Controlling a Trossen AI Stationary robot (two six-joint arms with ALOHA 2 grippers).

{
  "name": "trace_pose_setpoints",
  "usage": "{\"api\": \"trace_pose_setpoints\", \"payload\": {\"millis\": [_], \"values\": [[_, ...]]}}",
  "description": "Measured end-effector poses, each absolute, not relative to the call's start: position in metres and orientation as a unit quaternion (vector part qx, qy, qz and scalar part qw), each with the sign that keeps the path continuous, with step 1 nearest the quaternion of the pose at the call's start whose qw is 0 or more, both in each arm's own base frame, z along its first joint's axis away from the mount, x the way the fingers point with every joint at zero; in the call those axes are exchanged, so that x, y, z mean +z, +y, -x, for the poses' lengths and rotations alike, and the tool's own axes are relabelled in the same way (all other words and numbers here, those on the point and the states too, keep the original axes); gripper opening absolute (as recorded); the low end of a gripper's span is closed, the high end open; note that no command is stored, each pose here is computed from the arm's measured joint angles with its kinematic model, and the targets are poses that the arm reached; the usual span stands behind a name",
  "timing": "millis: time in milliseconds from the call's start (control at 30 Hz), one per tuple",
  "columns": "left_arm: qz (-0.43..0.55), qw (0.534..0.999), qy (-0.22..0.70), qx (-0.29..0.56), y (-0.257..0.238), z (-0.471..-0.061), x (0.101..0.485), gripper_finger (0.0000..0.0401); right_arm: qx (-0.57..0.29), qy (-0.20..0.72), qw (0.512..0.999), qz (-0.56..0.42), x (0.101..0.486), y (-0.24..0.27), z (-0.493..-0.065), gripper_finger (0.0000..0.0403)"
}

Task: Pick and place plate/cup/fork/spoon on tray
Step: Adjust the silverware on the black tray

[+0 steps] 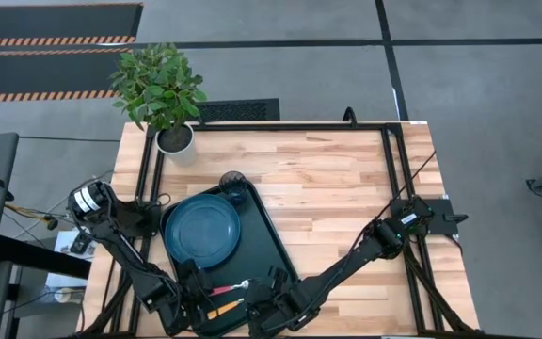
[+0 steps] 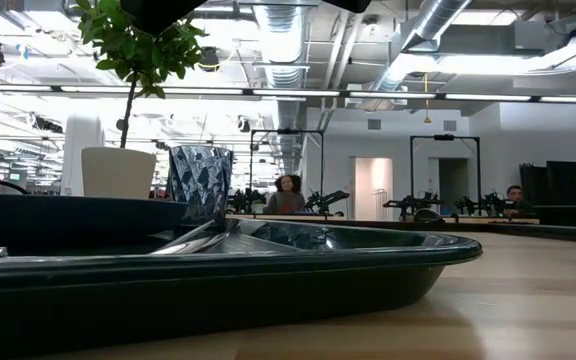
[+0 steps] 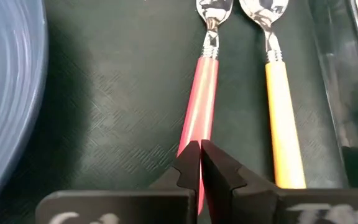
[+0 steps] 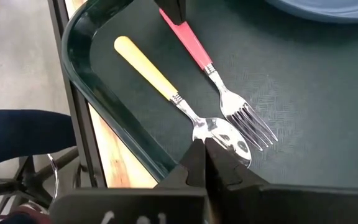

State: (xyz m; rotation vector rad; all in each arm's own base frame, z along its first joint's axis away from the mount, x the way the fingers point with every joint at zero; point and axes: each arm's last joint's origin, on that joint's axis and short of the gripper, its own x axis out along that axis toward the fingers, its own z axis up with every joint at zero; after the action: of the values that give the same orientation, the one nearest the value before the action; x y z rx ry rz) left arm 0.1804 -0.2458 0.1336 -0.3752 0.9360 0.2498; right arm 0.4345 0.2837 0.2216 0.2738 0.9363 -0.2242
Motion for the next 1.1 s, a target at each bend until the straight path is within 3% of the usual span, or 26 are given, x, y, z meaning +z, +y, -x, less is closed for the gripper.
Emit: {"api": "trace_pose_setpoints", "payload": {"millis": [1100], "values": [[0.191,0.831,0.494,0.172,-0.2436,-0.1737,0.1367,0.0,-0.105,0.449,0.878,-0.127,0.2215,0.2843,-0.4343,0.0008]]}}
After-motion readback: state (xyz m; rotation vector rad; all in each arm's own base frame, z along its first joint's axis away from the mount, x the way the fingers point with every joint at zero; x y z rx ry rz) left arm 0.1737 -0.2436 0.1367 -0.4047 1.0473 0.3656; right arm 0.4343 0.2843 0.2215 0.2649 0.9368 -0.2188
